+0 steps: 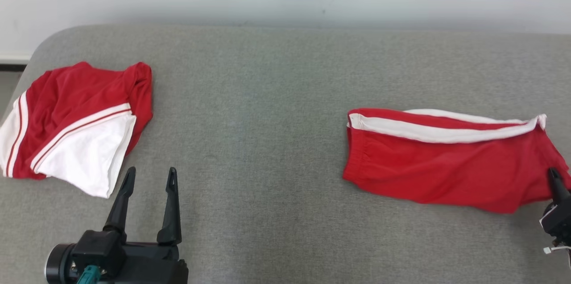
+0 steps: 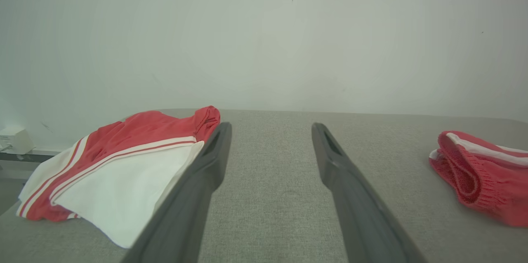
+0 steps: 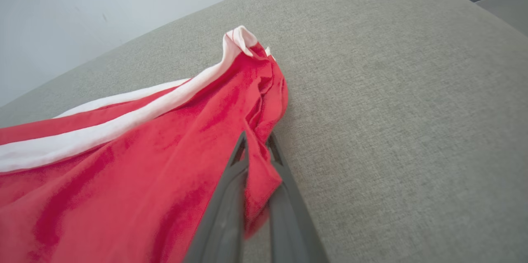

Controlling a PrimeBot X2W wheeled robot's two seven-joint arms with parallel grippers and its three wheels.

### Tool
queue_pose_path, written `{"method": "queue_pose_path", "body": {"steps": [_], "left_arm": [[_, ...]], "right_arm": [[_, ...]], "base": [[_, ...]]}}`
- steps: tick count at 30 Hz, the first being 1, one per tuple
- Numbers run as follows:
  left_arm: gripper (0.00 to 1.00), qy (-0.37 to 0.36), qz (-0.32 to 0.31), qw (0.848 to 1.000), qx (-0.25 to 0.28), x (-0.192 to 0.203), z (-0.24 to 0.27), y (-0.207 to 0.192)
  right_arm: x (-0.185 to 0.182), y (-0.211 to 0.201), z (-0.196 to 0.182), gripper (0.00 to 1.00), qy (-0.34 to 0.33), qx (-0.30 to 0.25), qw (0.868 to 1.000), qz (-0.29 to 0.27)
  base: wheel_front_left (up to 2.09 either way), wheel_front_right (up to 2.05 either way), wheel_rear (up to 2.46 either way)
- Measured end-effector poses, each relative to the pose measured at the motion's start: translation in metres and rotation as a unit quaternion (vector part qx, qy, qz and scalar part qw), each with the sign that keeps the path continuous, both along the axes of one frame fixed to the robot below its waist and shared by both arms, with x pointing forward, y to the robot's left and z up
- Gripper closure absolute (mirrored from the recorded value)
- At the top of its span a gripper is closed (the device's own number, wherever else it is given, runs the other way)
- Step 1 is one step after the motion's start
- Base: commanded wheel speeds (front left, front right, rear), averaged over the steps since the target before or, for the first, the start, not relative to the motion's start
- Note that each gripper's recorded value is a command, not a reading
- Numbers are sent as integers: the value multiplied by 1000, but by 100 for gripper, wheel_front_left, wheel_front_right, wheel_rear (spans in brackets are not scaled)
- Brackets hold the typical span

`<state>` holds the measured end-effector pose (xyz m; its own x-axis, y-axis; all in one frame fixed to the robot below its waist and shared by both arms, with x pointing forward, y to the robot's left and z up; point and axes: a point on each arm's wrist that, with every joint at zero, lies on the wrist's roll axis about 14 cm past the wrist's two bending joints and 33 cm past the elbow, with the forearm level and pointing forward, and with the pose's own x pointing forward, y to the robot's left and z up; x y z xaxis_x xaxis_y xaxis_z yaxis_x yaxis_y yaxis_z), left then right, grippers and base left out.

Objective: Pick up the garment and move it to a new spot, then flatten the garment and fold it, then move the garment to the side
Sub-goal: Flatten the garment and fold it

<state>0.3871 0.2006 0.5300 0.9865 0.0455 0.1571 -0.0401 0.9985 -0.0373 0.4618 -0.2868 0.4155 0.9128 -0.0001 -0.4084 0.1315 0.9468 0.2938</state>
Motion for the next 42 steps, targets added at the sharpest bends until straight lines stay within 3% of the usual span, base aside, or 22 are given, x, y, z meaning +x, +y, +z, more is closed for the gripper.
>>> {"method": "queue_pose_path", "body": {"steps": [6, 11, 24, 30, 37, 42], "left_arm": [[0, -8, -11, 1000, 1, -1, 5, -5], [0, -11, -17, 1000, 1, -1, 7, -8], [0, -14, -11, 1000, -1, -7, 9, -6], [0, -8, -7, 1000, -4, -9, 5, -4], [0, -6, -2, 1000, -8, -8, 5, -2], [0, -2, 9, 1000, -10, -11, 2, 3]], "right_arm": [[-10, -10, 13, 100, -20, 1, 1000, -16], [-3, 11, 28, 100, -52, 4, 999, 12], [10, 106, 69, 100, -141, 25, 980, 139], [7, 160, 70, 100, -152, 41, 967, 200], [7, 205, 69, 100, -155, 85, 958, 224], [1, 235, 61, 100, -153, 81, 950, 260]], "base": [[0, 0, 0], [0, 0, 0], [0, 0, 0], [0, 0, 0], [0, 0, 0], [0, 0, 0]]}}
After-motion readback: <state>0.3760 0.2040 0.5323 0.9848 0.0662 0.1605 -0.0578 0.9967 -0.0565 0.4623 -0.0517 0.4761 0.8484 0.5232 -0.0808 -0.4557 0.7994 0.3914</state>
